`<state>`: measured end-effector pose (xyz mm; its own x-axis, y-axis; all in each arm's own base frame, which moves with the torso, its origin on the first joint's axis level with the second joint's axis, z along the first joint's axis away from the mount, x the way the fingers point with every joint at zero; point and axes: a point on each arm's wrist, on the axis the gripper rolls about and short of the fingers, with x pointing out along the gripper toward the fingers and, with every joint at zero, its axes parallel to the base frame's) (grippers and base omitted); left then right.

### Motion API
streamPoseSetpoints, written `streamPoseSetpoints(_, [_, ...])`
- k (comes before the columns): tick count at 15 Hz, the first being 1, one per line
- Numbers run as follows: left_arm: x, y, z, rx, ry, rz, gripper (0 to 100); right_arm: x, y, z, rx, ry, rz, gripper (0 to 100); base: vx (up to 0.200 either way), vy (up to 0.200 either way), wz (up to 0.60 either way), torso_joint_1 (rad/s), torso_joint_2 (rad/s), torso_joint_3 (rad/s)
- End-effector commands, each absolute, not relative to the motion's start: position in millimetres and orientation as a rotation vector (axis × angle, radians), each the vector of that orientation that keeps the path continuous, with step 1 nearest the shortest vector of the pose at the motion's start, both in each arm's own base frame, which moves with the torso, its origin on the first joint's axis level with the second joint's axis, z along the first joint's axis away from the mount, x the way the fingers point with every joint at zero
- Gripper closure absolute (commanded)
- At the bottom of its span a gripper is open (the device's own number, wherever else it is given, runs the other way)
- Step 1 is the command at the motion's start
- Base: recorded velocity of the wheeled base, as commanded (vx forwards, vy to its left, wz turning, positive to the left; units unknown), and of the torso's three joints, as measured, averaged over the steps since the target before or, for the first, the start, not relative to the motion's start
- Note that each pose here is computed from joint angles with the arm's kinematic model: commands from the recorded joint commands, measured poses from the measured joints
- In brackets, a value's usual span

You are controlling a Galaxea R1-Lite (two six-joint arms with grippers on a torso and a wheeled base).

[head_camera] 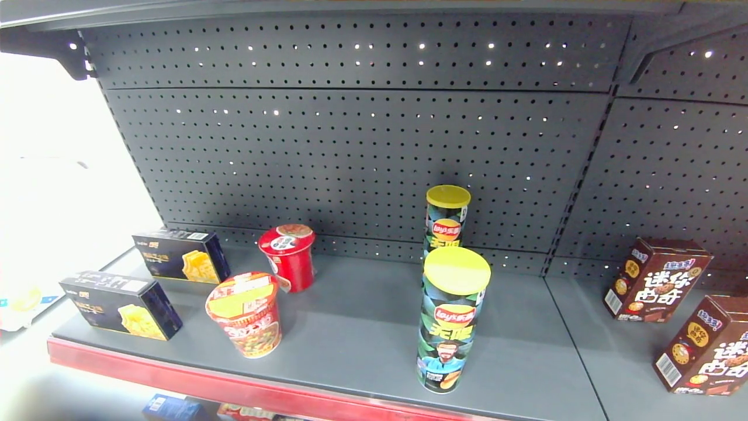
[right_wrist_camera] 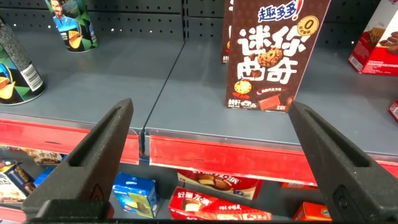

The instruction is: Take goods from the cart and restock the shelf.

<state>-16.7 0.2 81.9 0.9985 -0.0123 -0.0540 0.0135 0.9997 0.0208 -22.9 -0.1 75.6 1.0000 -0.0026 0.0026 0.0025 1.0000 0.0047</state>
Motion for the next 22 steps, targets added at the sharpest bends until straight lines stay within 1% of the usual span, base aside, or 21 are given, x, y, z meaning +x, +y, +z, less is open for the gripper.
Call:
streamPoseSetpoints(1, [-22.8, -0.5, 75.5, 0.020, 0.004, -0.037, 0, -22.8, -0.1, 75.6, 0.005, -0.002, -0.003, 0, 0.000, 0.000, 0.00, 0.000, 0.00, 0.000])
streamPoseSetpoints(5, [-22.7, 0.4, 75.4, -0.008, 0.003, 0.002, 0, -22.8, -0.2, 75.6, 0.006, -0.002, -0.002, 0, 0.000, 0.000, 0.00, 0.000, 0.00, 0.000])
streamPoseSetpoints(10, [-22.8, 0.5, 75.3, -0.002, 0.002, 0.005, 0, -22.8, -0.1, 75.6, 0.006, -0.002, -0.003, 0, 0.000, 0.000, 0.00, 0.000, 0.00, 0.000])
streamPoseSetpoints(13, [-22.8, 0.4, 75.3, 0.000, 0.002, 0.003, 0, -22.8, -0.1, 75.6, 0.005, -0.002, 0.000, 0, -0.200, 0.000, 0.00, 0.009, 0.01, 0.002])
streamPoseSetpoints(19, [-22.8, 0.4, 75.3, 0.002, 0.002, 0.003, 0, -22.8, -0.1, 75.6, 0.006, -0.002, 0.002, 0, 0.000, 0.000, 0.00, 0.000, 0.00, 0.000])
streamPoseSetpoints(20, [-22.8, 0.5, 75.3, -0.002, 0.002, 0.005, 0, -22.8, 0.0, 75.6, 0.006, -0.002, 0.005, 0, 0.000, 0.000, -0.60, 0.007, 0.00, -0.002])
streamPoseSetpoints(22, [-22.8, 0.5, 75.3, -0.003, 0.002, 0.006, 0, -22.8, 0.0, 75.6, 0.006, -0.002, 0.003, 0, 0.000, 0.000, 0.00, 0.000, 0.00, 0.000])
